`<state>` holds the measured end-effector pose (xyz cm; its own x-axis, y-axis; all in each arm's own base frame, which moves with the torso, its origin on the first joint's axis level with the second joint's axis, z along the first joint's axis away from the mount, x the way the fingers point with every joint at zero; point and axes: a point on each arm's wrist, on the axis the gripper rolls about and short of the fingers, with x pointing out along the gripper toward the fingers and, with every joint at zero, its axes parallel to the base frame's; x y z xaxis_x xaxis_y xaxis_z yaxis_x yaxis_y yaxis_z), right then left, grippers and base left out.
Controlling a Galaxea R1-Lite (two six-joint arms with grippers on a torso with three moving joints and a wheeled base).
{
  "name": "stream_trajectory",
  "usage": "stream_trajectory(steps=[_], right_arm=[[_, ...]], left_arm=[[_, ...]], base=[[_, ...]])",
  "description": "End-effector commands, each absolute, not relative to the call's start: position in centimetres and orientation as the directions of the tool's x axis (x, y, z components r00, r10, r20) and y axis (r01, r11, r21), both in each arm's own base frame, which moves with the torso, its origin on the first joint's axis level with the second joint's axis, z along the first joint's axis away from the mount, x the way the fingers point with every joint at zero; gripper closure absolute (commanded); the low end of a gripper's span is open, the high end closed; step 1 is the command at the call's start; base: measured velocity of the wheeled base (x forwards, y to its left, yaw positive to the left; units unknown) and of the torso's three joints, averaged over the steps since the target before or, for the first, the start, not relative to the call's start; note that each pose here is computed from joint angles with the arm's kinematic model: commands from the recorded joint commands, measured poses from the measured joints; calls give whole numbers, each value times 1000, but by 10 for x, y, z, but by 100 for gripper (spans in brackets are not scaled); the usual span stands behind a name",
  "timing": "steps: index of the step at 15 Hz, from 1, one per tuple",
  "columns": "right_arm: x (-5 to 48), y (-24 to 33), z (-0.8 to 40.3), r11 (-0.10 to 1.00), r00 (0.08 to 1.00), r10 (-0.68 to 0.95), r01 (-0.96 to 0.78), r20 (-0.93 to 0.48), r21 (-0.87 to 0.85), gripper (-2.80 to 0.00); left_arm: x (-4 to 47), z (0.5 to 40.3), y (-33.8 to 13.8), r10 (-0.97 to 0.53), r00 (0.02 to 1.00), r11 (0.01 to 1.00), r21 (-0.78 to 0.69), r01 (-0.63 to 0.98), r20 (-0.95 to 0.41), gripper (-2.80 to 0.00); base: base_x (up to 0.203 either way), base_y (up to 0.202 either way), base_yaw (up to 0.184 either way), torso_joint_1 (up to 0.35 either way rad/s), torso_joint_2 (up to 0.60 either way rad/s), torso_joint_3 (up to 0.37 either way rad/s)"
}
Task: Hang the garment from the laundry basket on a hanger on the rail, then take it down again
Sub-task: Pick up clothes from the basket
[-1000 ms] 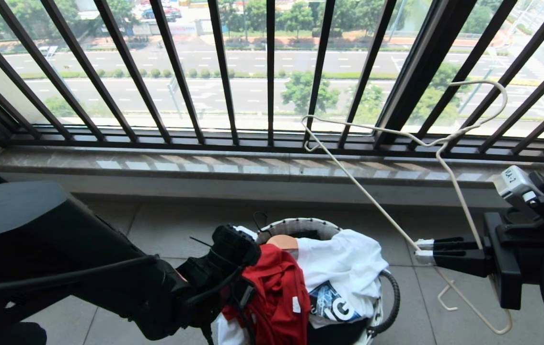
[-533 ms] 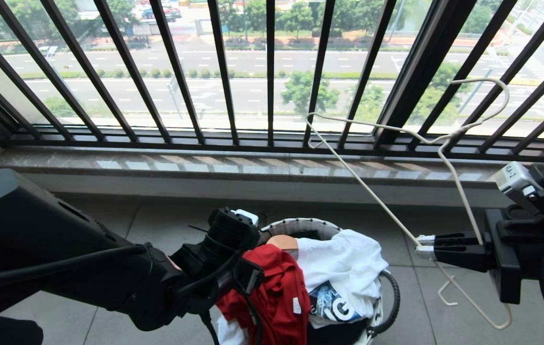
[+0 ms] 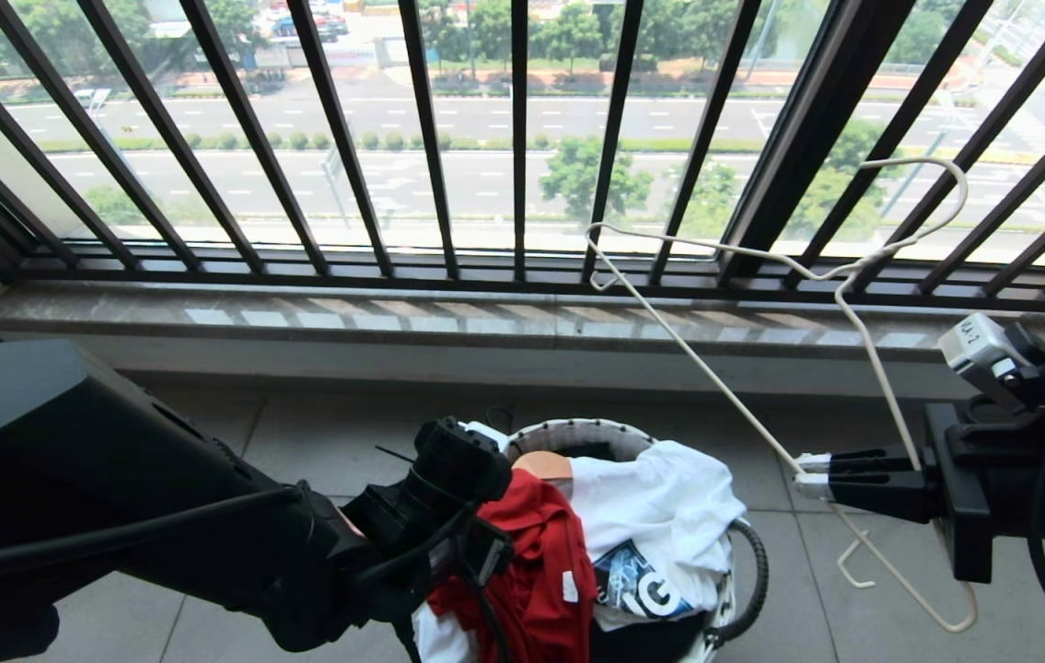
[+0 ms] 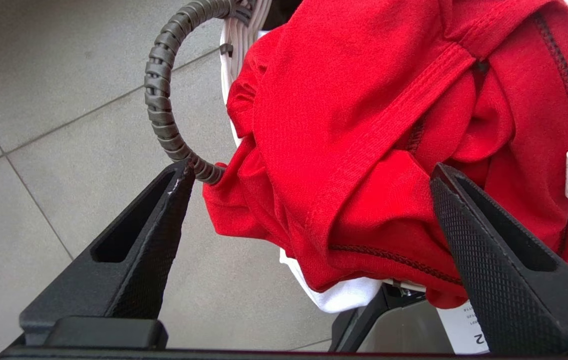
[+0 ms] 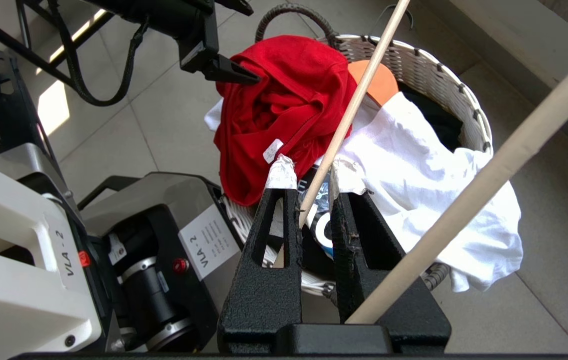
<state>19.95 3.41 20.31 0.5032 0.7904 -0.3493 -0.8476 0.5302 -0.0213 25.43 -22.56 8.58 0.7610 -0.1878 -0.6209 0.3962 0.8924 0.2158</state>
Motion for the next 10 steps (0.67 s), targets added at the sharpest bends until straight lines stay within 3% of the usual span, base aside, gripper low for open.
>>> stream_trajectory(steps=[1, 10], right_arm=[[200, 34, 203, 527, 501, 793, -850, -347, -22, 0], [200, 34, 206, 528, 505, 793, -849, -339, -29, 0]], left_arm=[[260, 55, -228, -142, 721, 880, 248, 406, -678, -280], [224, 52, -201, -114, 678, 830, 306, 467, -726, -280]], base=[[0, 0, 0, 0, 0, 0], [0, 0, 0, 0, 0, 0]])
